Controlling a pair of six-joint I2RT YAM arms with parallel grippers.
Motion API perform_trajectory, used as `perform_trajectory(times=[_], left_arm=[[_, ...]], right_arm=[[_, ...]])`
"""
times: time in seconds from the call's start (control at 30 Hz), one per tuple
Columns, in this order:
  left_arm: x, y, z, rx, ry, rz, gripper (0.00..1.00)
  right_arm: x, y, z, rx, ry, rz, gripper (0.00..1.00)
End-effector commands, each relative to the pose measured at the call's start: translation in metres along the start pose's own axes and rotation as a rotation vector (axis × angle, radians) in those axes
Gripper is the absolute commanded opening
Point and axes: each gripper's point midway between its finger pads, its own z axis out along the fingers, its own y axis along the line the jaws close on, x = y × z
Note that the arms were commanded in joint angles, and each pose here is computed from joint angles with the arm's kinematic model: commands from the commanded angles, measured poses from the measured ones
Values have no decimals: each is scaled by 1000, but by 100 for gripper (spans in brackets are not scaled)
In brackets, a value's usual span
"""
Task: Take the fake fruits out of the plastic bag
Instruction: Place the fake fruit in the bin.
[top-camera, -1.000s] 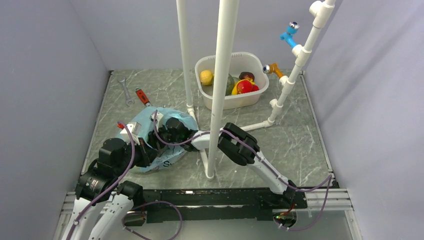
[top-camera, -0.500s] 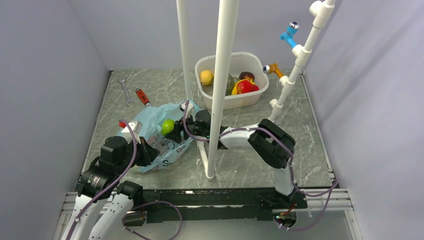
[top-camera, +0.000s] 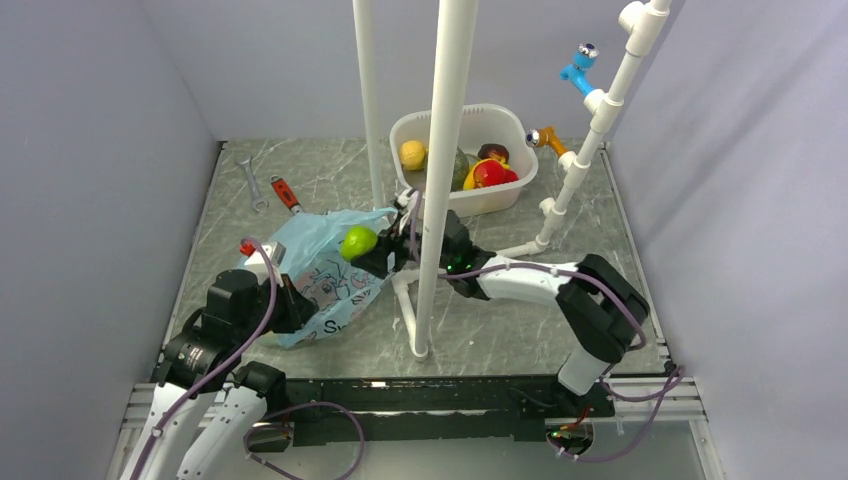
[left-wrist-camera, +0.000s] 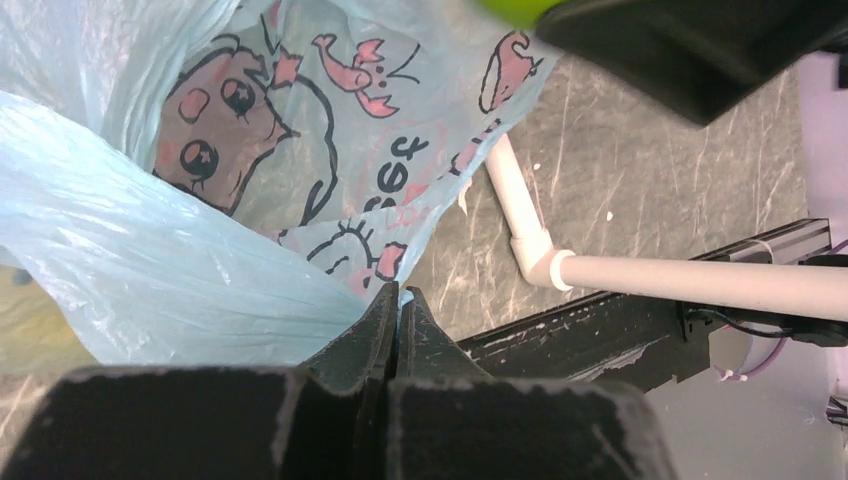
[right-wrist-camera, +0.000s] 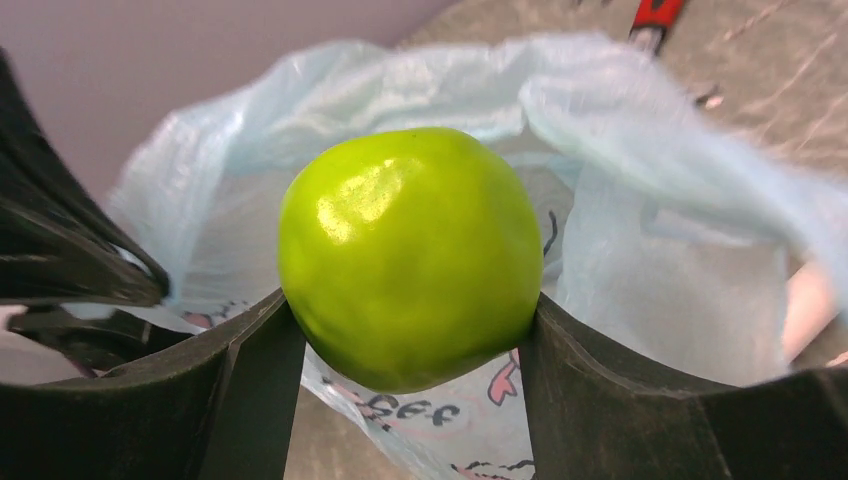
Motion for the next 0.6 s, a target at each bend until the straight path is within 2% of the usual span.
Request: perform_trajectory(times=[0.0,0.13,0.27,0.4,0.57], left_arm=[[1,0,-12,-11,-9,-14,0],[2,3,-14,-9,-39,-23,0],[3,1,-14,-1,-37,-19,0],[2,-2,-12,14,-29,-15,0],[-1,-5,-11,32,-36,-5,0]], right_arm=[[-50,28,-23,-103,-106,18,4],[-75,41,-41,-143,-164,39,4],[-110,41,-65,-102,-237,11,4],[-132,19,-91,91,-306,-59,3],[-142,-44,-128,454,-375,-20,2]])
